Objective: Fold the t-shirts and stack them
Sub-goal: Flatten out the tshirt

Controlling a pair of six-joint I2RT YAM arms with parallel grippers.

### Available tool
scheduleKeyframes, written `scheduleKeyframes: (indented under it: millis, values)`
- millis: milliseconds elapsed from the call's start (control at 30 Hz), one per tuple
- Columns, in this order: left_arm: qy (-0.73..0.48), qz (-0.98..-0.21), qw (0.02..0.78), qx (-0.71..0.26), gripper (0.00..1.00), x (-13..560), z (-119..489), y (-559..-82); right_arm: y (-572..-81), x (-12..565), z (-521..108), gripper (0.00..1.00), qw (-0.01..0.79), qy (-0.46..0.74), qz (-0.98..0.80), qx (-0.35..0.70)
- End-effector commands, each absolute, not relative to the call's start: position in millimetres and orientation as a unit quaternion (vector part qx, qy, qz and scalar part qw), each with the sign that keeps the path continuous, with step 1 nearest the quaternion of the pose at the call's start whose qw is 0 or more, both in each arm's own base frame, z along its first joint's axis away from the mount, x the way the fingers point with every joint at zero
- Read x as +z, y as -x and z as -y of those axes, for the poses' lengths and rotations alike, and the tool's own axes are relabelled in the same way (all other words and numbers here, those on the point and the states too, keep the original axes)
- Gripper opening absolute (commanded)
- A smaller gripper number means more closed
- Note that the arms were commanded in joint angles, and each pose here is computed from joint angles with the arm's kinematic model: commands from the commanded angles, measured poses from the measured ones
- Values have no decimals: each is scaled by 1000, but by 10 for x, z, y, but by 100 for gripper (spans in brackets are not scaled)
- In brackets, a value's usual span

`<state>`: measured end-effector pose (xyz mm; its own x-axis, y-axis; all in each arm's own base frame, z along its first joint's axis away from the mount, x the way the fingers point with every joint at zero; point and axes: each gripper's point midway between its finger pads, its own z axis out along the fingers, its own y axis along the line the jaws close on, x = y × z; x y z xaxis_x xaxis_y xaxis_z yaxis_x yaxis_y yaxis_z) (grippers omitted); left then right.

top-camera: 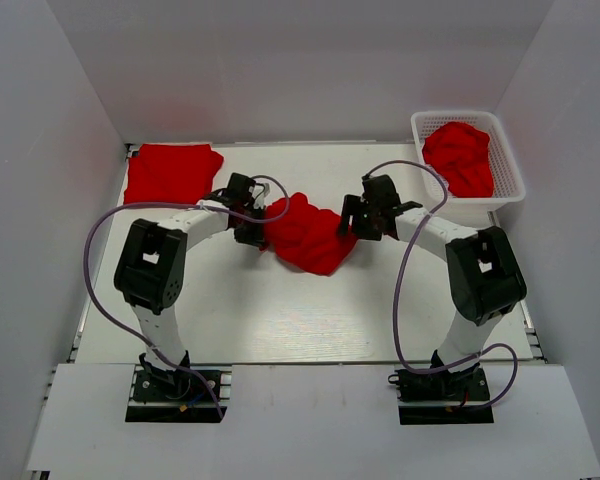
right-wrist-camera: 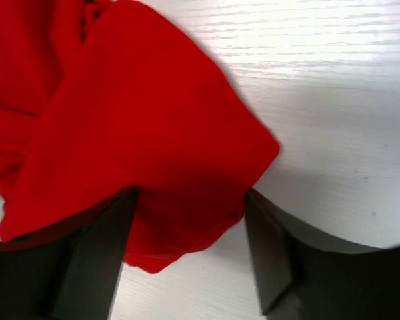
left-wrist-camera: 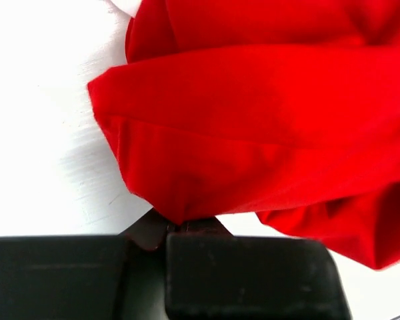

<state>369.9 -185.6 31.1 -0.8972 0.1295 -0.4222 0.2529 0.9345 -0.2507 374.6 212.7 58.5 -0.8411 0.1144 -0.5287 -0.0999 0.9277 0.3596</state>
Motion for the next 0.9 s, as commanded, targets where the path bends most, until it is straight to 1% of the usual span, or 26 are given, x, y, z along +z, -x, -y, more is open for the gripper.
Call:
scheduleKeyframes:
  millis: [0, 33, 100, 133, 167, 300, 400, 433, 467, 533, 567, 633, 667, 700, 733, 767, 833, 867]
  values:
    - [-109, -942, 268, -169, 0, 739, 1907, -3797, -3856, 800, -2306, 68, 292, -7, -926, 238]
    - [-110, -940, 274, -171, 0, 768, 1908, -3798, -3846, 786, -2289, 52, 289, -8, -927, 237]
    - [-110, -936, 286, -174, 0, 878, 1902, -3784, -3834, 789, -2273, 25, 290, -7, -927, 238]
    - [-111, -934, 291, -175, 0, 920, 1903, -3786, -3831, 802, -2279, 10, 291, -6, -926, 238]
    - [-110, -931, 302, -173, 0, 1003, 1890, -3797, -3827, 829, -2281, 0, 294, -3, -925, 240]
    - [-102, -925, 323, -170, 0, 1195, 1865, -3830, -3883, 952, -2244, 0, 313, 2, -921, 230]
    - [-91, -917, 360, -148, 0, 1501, 1777, -3919, -4013, 1191, -2117, 0, 356, 2, -913, 199]
    - [-81, -915, 370, -142, 0, 1598, 1742, -3933, -4113, 1365, -2005, 0, 390, -7, -904, 174]
    - [-69, -904, 403, -125, 0, 1831, 1663, -3995, -4144, 1515, -1933, 0, 413, -14, -896, 163]
    - [-51, -892, 434, -115, 0, 2074, 1590, -4032, -4244, 1782, -1678, 0, 464, -45, -877, 113]
    - [-32, -882, 458, -103, 0, 2264, 1521, -4083, -4265, 2008, -1594, 0, 493, -58, -861, 106]
    - [-17, -863, 496, -94, 0, 2602, 1442, -4112, -4317, 2316, -1299, 0, 542, -99, -833, 61]
    - [-5, -858, 508, -79, 0, 2764, 1369, -4138, -4324, 2445, -1231, 0, 559, -104, -821, 51]
    - [2, -850, 521, -74, 0, 2915, 1330, -4134, -4286, 2747, -1098, 0, 593, -123, -794, 44]
    - [7, -846, 529, -70, 0, 3009, 1302, -4143, -4285, 2861, -968, 0, 609, -139, -780, 26]
    - [3, -834, 547, -66, 0, 3226, 1281, -4165, -4256, 3094, -923, 0, 636, -131, -760, 24]
    - [-3, -821, 568, -66, 0, 3450, 1268, -4159, -4206, 3482, -788, 0, 675, -150, -722, 22]
    - [-18, -801, 592, -88, 0, 3696, 1324, -4127, -4134, 3676, -731, 0, 693, -148, -706, 18]
